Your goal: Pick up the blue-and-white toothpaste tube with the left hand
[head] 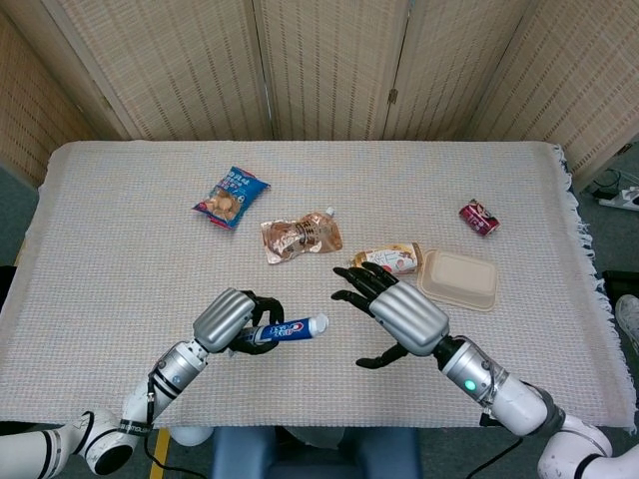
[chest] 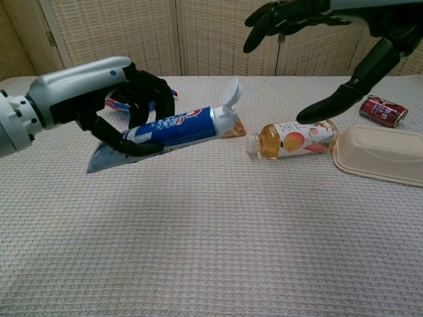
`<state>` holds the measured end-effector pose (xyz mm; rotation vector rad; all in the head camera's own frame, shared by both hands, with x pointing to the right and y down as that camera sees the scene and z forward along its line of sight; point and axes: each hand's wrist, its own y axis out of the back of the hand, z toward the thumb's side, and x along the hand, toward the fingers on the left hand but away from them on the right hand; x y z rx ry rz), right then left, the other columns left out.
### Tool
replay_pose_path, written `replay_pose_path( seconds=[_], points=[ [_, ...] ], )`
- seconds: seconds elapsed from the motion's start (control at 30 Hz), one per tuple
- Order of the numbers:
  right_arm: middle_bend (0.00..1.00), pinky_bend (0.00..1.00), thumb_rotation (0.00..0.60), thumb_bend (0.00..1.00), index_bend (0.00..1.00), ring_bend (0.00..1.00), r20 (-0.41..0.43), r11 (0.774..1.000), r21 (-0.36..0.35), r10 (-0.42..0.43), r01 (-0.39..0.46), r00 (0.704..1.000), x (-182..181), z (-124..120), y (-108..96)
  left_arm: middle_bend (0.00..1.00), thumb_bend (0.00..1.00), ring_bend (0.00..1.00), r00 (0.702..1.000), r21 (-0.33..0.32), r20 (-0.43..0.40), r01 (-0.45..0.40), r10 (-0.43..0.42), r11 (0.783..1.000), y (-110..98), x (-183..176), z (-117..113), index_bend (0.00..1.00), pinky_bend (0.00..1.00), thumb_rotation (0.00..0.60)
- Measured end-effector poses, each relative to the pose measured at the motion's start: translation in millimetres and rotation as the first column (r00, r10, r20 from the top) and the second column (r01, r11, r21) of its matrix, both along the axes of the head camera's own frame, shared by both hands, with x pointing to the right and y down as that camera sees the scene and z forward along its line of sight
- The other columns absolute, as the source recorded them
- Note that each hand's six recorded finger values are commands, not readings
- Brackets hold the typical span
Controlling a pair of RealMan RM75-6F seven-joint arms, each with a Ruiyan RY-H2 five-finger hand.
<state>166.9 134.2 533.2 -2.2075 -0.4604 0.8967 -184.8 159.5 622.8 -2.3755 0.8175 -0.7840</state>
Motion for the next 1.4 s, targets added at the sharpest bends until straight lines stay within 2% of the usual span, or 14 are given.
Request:
replay_pose_path(
  seconds=[0.23, 0.6, 0.9, 1.23, 1.33, 1.4],
  points=[
    [0.0, 0.0, 0.428, 0.11, 0.21, 0.0, 0.038, 0.999, -0.024, -0.034, 0.035, 0.999, -18, 3, 11, 0.79, 0.78, 0.69, 1.0, -0.008, -0.007, 0.005, -0.005, 1.0, 2, 4, 2, 0.76, 0.6, 0.6],
    [0.0, 0.0, 0.427, 0.11, 0.21, 0.0, 0.018, 0.997, -0.049, -0.059, 0.06, 0.998, -21, 14, 21, 0.79, 0.78, 0.69, 1.0, -0.02, -0.009, 0.021, -0.021, 1.0, 1, 1, 5, 0.76, 0.6, 0.6],
    [0.0, 0.0, 0.428, 0.12, 0.21, 0.0, 0.004, 0.997, -0.076, -0.02, 0.02, 1.0, -9, 26, 21, 0.8, 0.79, 0.69, 0.997, -0.055, -0.041, 0.057, -0.059, 0.997, 1, -10, 7, 0.77, 0.6, 0.6],
    [0.0, 0.0, 0.426, 0.12, 0.21, 0.0, 0.033, 0.994, -0.105, 0.003, 0.001, 0.999, -11, 35, 24, 0.81, 0.79, 0.71, 0.99, -0.051, -0.097, 0.093, -0.098, 0.994, -2, -15, 2, 0.77, 0.63, 0.6],
    [0.0, 0.0, 0.428, 0.12, 0.16, 0.0, 0.081, 0.994, -0.107, 0.046, -0.037, 0.996, -10, 28, 20, 0.82, 0.79, 0.73, 0.987, -0.04, -0.124, 0.099, -0.104, 0.994, -3, -17, 0, 0.77, 0.66, 0.6],
    [0.0, 0.0, 0.423, 0.12, 0.08, 0.0, 0.118, 0.991, -0.118, 0.076, -0.062, 0.99, -9, 22, 18, 0.83, 0.79, 0.74, 0.986, -0.03, -0.134, 0.099, -0.102, 0.995, -3, -18, 0, 0.77, 0.68, 0.6]
  ],
)
